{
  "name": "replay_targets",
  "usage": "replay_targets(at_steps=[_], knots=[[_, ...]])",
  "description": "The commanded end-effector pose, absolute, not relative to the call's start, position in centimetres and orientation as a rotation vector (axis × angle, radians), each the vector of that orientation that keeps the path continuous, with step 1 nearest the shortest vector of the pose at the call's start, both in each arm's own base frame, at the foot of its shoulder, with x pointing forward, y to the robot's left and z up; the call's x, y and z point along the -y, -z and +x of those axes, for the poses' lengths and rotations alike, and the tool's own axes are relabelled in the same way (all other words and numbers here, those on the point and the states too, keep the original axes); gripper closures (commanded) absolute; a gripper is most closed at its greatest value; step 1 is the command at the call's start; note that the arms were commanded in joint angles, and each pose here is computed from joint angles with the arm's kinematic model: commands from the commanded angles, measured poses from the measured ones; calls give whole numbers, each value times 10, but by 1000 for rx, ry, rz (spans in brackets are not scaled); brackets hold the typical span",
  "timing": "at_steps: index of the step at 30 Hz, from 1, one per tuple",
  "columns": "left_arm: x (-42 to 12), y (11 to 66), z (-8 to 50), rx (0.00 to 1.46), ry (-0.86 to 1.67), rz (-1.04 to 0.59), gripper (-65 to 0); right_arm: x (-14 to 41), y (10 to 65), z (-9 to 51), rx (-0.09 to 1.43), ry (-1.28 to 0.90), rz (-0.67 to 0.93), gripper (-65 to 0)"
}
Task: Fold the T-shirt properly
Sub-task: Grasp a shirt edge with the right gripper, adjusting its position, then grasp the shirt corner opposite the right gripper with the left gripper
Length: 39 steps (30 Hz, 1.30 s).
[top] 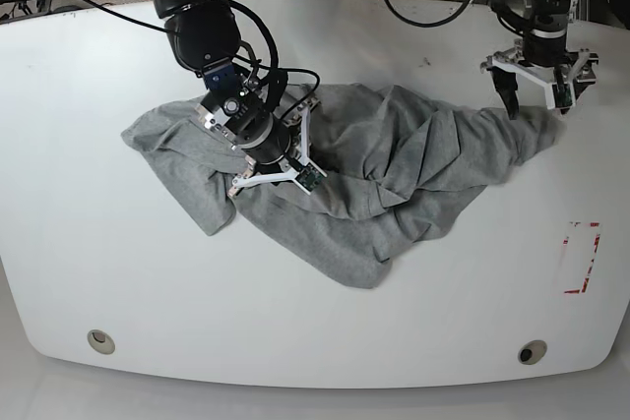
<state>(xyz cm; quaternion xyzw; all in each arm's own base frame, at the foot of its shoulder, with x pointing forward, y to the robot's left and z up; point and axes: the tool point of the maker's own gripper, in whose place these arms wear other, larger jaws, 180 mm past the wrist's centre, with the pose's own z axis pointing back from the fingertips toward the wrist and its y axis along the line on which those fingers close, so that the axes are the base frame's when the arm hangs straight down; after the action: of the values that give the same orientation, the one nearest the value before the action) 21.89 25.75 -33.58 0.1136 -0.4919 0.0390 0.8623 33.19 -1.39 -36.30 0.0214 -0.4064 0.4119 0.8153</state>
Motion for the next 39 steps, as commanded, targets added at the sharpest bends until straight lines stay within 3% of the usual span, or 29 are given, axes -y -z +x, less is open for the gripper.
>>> replay_targets(at_steps=[1,39], knots=[[-272,324,227,1052,-163,271,-492,9,341,341,946,-874,46,0],[-331,398,280,840,-462,211,-492,67,334,357,953,-731,-34,0]])
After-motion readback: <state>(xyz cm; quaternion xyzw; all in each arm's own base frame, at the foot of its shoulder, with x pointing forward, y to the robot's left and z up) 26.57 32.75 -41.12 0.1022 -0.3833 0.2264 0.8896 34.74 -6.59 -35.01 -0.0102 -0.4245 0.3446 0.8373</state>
